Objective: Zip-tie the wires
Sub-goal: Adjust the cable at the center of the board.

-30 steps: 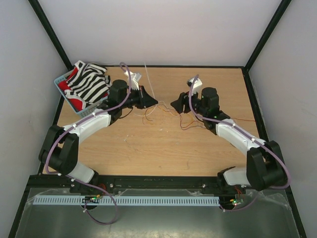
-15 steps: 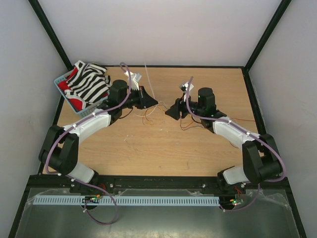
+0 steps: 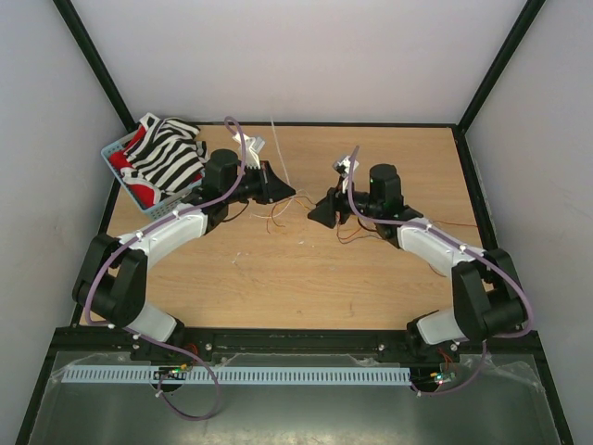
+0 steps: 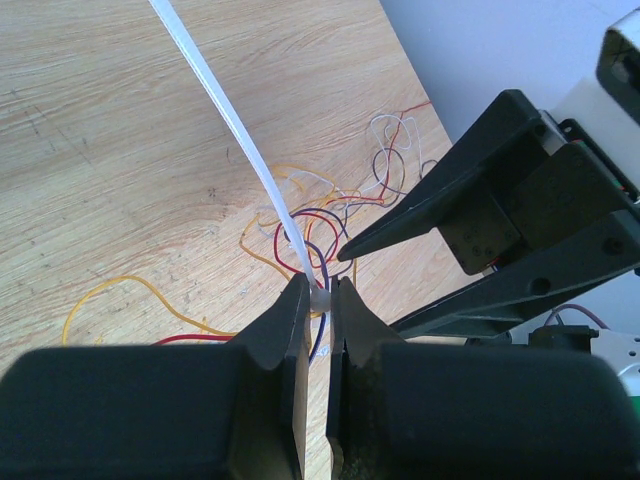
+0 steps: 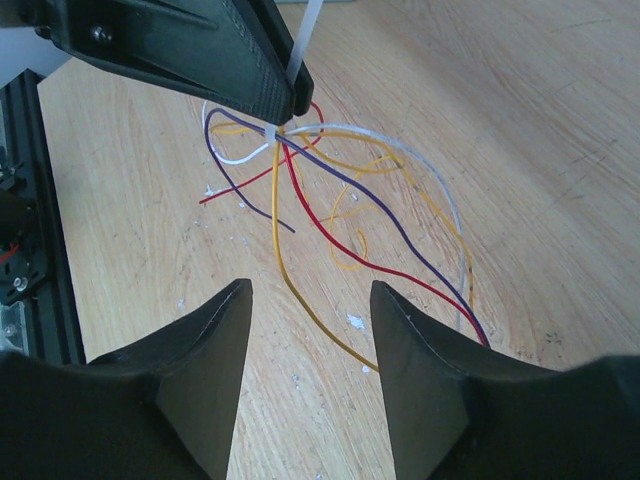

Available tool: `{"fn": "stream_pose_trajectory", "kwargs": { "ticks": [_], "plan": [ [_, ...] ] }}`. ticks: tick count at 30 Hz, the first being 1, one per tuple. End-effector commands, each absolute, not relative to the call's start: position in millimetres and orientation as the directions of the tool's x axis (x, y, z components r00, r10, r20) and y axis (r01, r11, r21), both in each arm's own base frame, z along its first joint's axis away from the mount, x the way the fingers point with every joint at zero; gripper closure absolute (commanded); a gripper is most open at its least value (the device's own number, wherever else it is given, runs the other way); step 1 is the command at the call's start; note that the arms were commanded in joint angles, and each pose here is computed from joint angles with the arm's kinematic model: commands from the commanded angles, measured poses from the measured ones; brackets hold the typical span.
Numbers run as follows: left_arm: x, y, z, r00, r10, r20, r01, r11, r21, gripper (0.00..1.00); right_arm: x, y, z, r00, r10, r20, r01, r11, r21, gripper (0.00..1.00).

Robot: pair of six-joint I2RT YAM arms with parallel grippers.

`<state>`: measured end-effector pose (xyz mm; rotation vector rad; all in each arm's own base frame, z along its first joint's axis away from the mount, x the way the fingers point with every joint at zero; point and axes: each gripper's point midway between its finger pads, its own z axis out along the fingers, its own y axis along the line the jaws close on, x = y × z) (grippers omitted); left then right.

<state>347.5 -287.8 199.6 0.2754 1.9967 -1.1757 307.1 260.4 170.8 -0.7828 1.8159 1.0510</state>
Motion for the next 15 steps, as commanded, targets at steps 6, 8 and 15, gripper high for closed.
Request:
{"fn": "stream_pose_trajectory", "kwargs": {
  "ticks": [6, 8, 15],
  "plan": [
    [349.7, -290.0, 223.5, -0.628, -0.205, -0.751, 0.577, 0.525, -0.626, 1.00, 307.7, 271.7, 170.6, -0.420, -0.106, -0.901, -0.854, 0.382, 0.353, 0.42],
    [350.0, -289.9, 223.0, -0.628, -0.206, -0.750, 0.576, 0.526, -0.626, 1.00, 305.4, 273.9, 169.6, -0.423, -0.109, -0.900, -0.858, 0.368, 0.358, 0.47],
    [350.8, -288.8, 220.2, -0.628, -0.208, -0.750, 0.569, 0.534, -0.625, 1.00, 305.8, 269.7, 172.5, -0.406, -0.122, -0.906, -0.858, 0.391, 0.332, 0.89]
  ]
}}
